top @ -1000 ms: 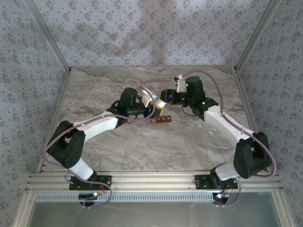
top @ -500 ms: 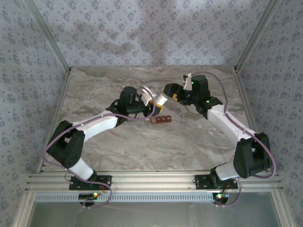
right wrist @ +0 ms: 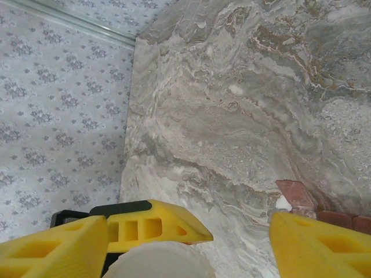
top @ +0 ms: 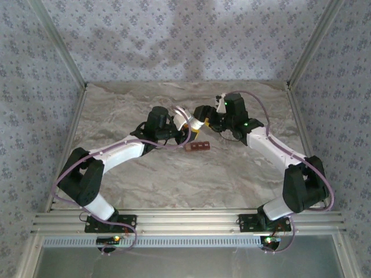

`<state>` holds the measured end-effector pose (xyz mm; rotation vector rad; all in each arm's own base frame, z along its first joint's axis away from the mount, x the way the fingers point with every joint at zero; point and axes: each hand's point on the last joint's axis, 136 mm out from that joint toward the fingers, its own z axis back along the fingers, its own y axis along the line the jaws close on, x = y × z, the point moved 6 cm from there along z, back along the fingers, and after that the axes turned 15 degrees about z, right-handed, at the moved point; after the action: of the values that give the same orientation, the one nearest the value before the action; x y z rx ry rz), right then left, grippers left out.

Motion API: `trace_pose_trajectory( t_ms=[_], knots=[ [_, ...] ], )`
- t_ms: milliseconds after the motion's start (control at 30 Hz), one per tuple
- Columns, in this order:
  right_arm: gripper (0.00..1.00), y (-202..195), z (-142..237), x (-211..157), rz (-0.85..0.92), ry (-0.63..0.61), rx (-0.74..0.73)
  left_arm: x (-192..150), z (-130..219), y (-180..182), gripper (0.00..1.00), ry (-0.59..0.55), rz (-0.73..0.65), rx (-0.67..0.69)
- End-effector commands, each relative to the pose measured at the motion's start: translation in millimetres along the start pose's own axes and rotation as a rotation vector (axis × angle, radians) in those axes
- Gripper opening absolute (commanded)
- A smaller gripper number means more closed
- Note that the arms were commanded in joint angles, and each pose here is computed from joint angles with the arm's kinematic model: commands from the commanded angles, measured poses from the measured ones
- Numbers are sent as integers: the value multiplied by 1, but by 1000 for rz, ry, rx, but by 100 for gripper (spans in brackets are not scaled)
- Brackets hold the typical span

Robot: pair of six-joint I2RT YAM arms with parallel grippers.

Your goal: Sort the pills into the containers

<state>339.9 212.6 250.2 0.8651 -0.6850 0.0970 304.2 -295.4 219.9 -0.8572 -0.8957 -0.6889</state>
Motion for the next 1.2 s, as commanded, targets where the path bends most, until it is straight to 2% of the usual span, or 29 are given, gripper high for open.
trace_pose_trajectory(
  t_ms=[0,100,267,500,667,700,767,867,1100,1167],
  knots=[
    [66,7,2,9,6,-18,8,15,0,-6,0,-30,-36,-10],
    [56,7,2,8,14,-19,18,15,0,-5,0,-34,-30,-11],
    [48,12,1,8,76,-41,71,18,0,-9,0,-52,-15,-36],
    [48,21,9,1,397,-100,193,31,5,-17,0,-101,25,-105],
    [49,10,12,-8,428,-74,209,35,8,-18,0,-112,21,-108],
    [50,8,13,-9,415,-77,209,35,7,-19,0,-110,20,-109],
    [63,7,16,-7,380,-93,208,34,7,-18,0,-107,18,-106],
    [75,9,21,0,331,-119,205,31,5,-16,0,-93,14,-91],
    [81,15,36,19,150,-187,180,23,3,-8,0,-53,-16,-29],
    [82,9,38,20,74,-203,124,21,3,-6,0,-41,-29,-14]
  ],
)
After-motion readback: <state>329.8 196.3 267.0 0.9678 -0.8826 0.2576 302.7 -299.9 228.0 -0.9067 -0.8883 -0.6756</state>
